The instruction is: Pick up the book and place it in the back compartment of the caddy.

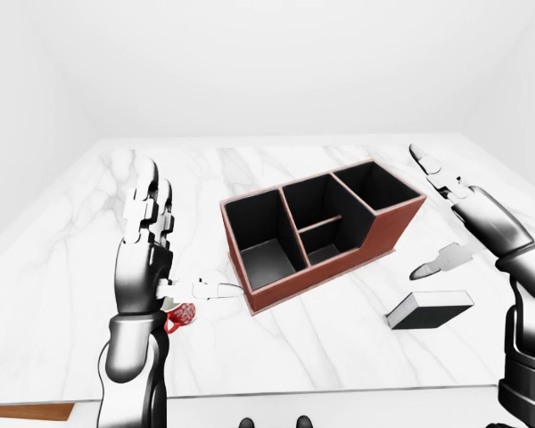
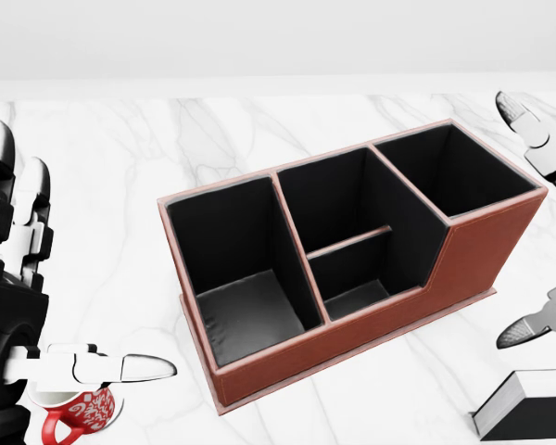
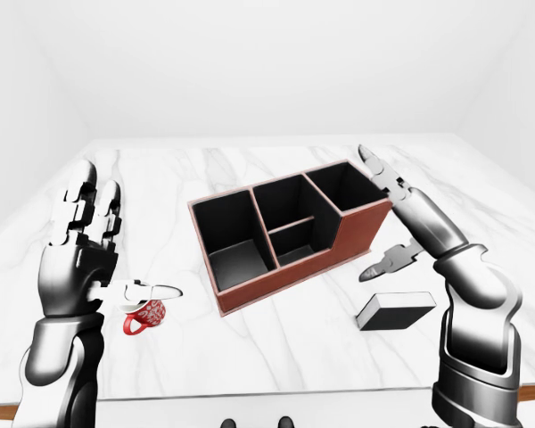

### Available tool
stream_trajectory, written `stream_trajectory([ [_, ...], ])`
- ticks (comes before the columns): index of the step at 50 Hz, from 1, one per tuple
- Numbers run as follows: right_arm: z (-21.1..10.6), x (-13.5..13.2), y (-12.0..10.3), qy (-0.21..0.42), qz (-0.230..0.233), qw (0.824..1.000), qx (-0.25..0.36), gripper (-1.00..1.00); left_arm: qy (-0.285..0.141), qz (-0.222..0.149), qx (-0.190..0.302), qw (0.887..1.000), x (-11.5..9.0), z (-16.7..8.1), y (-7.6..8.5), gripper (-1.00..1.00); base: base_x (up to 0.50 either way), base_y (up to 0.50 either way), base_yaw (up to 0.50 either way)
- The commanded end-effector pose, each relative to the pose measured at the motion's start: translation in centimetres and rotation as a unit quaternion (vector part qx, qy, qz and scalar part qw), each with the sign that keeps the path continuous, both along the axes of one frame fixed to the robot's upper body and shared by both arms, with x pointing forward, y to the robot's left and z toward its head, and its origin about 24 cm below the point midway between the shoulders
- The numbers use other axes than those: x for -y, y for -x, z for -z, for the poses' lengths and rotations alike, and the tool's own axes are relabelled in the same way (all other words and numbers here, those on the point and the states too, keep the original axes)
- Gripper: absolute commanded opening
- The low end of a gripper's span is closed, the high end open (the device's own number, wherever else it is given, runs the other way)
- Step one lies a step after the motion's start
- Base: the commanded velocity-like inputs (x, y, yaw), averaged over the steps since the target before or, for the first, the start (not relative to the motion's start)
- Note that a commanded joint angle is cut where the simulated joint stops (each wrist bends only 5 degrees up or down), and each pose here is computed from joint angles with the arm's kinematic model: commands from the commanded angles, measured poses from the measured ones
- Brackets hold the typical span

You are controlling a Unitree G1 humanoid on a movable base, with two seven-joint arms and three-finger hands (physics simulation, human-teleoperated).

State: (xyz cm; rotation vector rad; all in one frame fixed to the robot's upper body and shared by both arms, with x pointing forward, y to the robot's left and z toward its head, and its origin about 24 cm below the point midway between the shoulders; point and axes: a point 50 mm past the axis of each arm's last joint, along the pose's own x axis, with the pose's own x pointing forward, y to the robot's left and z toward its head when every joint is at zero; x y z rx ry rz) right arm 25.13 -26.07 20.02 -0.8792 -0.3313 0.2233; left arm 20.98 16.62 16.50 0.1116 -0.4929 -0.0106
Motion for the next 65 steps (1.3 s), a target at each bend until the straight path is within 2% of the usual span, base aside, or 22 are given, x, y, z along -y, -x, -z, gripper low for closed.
stream_trajectory([
  [1,1.3,0.6,0.5,-0.011,0.011,1.0,-0.022,1.0,-0.001,0.0,-0.003,1.0,0.0,0.1,0.0,1.0,0.0,0.0,0.0],
  [31,3.8,1.2,1.4,-0.034,0.034,0.997,-0.062,1.0,-0.002,0.001,-0.001,1.0,0.1,0.0,0.0,1.0,0.0,0.0,0.0],
  [51,7.2,2.2,1.1,-0.039,0.062,0.988,-0.139,1.0,-0.002,0.001,-0.003,1.0,0.1,0.1,-0.1,1.0,0.0,0.0,0.0],
  [65,11.2,3.5,0.6,-0.036,0.093,0.968,-0.231,1.0,-0.004,0.001,-0.005,1.0,0.0,0.2,-0.1,1.0,0.0,0.0,0.0],
])
